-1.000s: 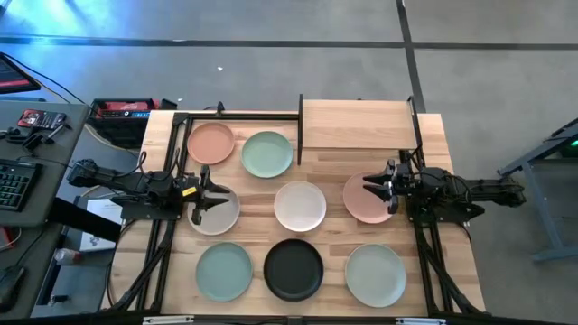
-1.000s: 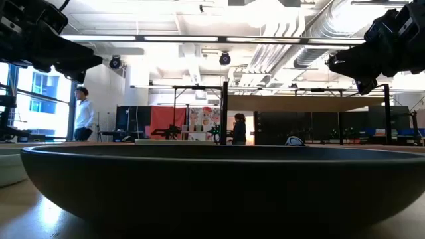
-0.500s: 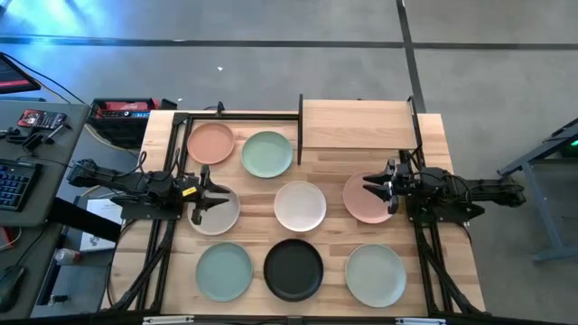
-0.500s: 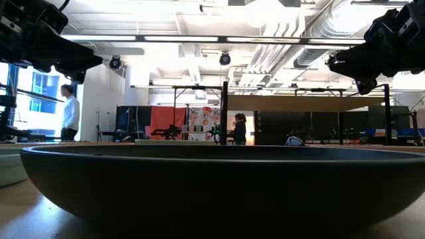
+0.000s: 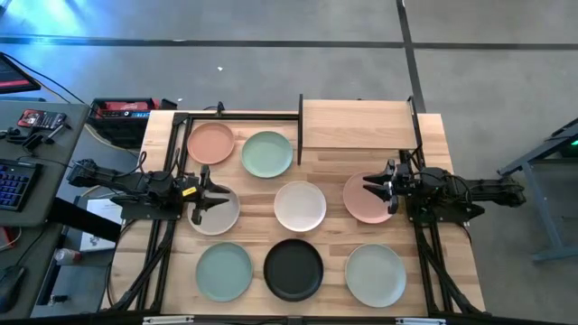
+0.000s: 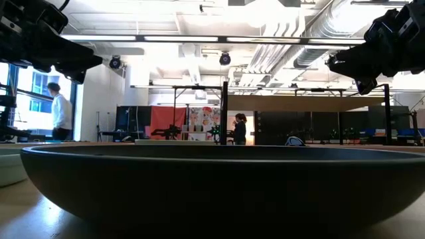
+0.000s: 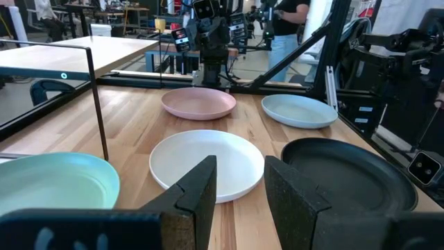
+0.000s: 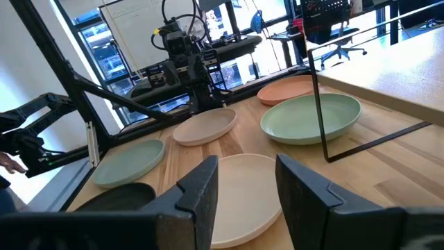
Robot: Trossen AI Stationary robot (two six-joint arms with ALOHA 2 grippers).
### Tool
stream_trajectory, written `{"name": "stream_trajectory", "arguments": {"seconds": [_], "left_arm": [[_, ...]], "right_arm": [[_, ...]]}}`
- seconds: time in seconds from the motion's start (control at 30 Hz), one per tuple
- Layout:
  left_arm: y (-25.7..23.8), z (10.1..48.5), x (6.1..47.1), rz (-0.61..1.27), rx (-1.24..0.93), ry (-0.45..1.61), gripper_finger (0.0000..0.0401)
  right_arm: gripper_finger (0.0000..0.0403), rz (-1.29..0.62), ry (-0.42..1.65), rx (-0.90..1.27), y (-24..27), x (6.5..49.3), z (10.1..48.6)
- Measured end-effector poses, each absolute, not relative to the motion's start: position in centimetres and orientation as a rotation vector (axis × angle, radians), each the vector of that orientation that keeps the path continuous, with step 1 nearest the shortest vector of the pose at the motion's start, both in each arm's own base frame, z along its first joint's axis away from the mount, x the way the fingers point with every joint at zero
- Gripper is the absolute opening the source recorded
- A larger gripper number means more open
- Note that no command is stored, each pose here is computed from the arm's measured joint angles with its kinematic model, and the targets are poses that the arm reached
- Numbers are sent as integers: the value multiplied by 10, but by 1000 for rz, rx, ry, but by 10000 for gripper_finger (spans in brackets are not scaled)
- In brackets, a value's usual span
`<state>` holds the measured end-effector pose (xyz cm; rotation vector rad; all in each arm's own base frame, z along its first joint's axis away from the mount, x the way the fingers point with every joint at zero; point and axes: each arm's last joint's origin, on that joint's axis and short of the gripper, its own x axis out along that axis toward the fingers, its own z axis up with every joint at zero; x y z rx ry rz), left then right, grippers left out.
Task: Place and stack plates onto a shelf
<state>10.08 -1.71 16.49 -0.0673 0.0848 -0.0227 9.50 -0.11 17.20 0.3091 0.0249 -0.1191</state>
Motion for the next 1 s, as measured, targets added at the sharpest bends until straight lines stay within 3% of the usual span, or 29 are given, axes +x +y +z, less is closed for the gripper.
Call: {"name": "stream_trajectory", "arguments": {"seconds": [0.43,1.0], "left_arm": [[-17,166,101,-23,-82,76,110],[-17,166,101,-6,-352,78,110]], "right_arm": [[129,-119,25,309,-1,95,172],[129,-119,25,309,-1,95,172]]}}
